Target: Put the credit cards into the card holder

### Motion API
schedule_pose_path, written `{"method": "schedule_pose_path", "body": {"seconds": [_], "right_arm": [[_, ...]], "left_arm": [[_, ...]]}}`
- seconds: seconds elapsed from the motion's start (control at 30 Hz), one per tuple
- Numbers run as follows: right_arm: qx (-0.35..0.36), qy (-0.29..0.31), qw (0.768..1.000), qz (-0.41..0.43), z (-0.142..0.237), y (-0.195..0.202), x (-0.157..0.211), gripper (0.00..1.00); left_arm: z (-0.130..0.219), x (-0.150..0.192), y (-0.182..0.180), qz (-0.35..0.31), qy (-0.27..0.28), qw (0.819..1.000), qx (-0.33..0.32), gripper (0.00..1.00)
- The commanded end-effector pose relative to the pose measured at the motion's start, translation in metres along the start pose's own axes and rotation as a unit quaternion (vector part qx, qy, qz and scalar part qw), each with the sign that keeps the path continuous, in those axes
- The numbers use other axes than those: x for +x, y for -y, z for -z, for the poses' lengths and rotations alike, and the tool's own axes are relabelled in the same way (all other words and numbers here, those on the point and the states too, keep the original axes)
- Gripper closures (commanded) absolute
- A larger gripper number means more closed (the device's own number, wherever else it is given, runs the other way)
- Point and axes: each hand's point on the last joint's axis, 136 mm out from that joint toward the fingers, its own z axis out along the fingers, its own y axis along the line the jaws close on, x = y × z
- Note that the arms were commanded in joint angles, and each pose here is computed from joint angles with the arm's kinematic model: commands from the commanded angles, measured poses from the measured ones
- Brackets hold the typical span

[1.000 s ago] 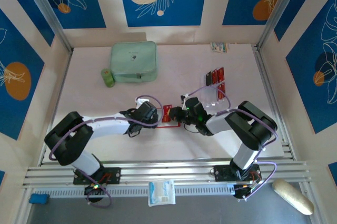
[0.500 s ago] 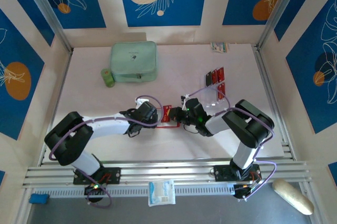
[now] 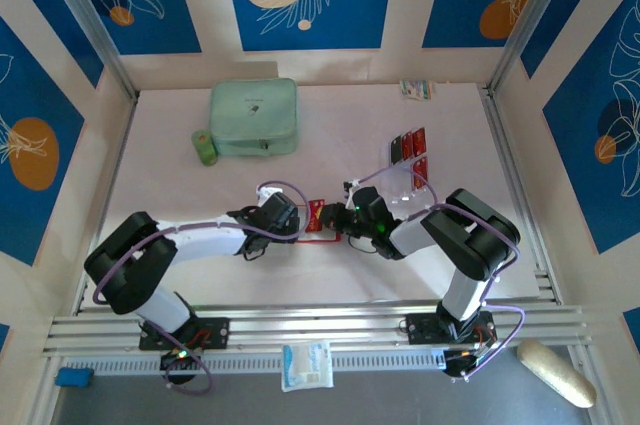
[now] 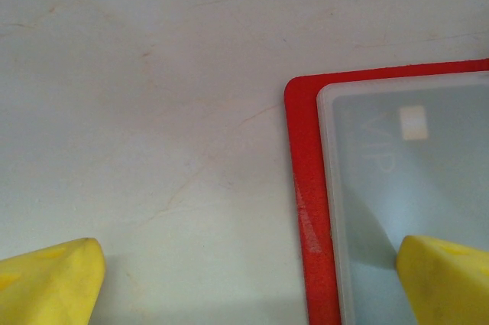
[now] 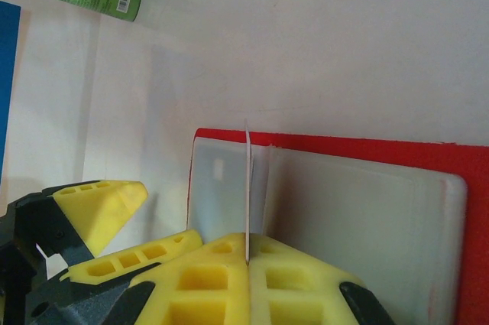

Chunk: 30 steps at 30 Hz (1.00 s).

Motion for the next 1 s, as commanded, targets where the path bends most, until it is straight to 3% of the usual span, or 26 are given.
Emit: {"method": "schedule_pose_path", "body": {"seconds": [0.0,0.97], "right_arm": [[-0.013,-0.014,1.0,-0.002,0.0018,-0.0045,0.0069,1.0],[-0.023,-0.015,1.0,-0.016,-0.0006,-0.0094,0.0054,1.0]], "left_arm": [[-0.0023,0.0179,-0.0159,-0.011,-0.026,0.999,-0.026,0.02],[-0.0036,0.0202,-0.0168,-0.008,-0.026,0.999,-0.025,0.02]]}}
